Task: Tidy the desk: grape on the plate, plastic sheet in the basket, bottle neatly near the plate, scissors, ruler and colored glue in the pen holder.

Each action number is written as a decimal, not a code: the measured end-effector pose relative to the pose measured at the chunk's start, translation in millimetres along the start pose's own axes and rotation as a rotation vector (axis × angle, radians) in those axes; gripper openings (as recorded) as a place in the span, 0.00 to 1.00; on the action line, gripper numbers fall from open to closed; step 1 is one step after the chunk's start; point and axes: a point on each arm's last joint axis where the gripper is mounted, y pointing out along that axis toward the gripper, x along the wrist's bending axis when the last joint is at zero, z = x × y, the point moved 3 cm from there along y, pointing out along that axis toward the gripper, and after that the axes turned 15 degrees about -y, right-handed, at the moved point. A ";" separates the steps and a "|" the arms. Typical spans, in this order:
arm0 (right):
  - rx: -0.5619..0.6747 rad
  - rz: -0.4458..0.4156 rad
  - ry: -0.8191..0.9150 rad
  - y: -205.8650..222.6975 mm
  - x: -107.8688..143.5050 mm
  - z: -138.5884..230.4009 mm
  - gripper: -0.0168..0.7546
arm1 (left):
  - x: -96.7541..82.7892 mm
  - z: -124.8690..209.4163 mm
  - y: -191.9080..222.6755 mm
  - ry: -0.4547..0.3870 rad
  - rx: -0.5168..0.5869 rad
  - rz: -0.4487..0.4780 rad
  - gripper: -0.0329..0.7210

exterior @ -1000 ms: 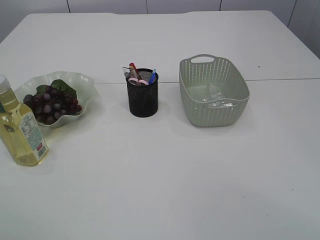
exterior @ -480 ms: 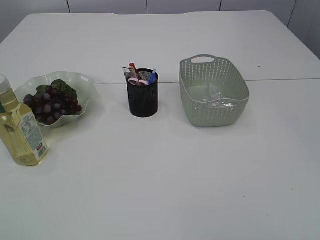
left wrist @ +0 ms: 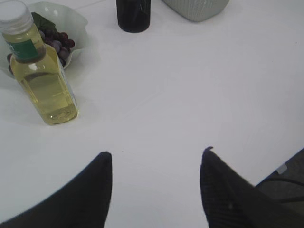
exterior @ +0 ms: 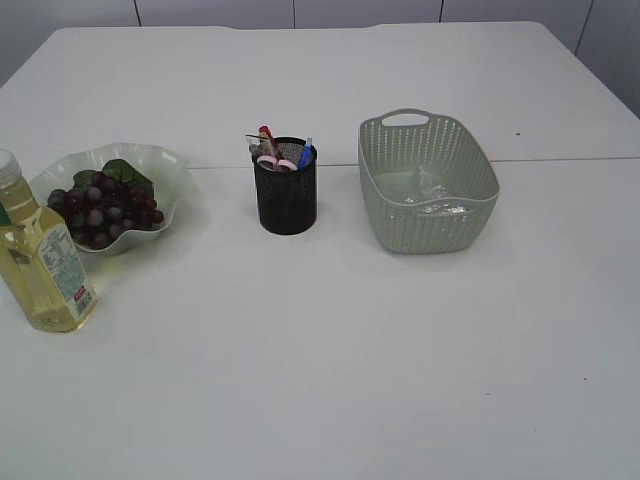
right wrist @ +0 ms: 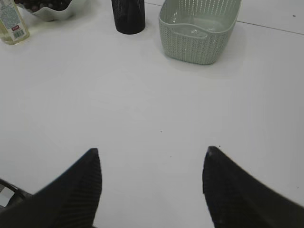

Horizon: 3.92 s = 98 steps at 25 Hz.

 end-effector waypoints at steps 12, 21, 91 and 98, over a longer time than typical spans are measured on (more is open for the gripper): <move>-0.017 0.005 0.002 1.1 -0.2 -0.5 0.66 | 9.4 29.2 -23.9 -0.008 -0.097 0.043 0.62; -0.021 -0.009 0.010 0.8 1.7 -0.8 0.66 | 9.9 33.8 -22.1 -0.011 -0.080 0.046 0.62; 0.114 0.249 0.109 -13.4 0.3 26.4 0.66 | 19.7 32.6 -24.8 -0.286 -0.228 -0.396 0.62; 0.117 0.249 0.109 -13.4 0.2 26.7 0.66 | 19.7 32.6 -24.8 -0.286 -0.228 -0.396 0.62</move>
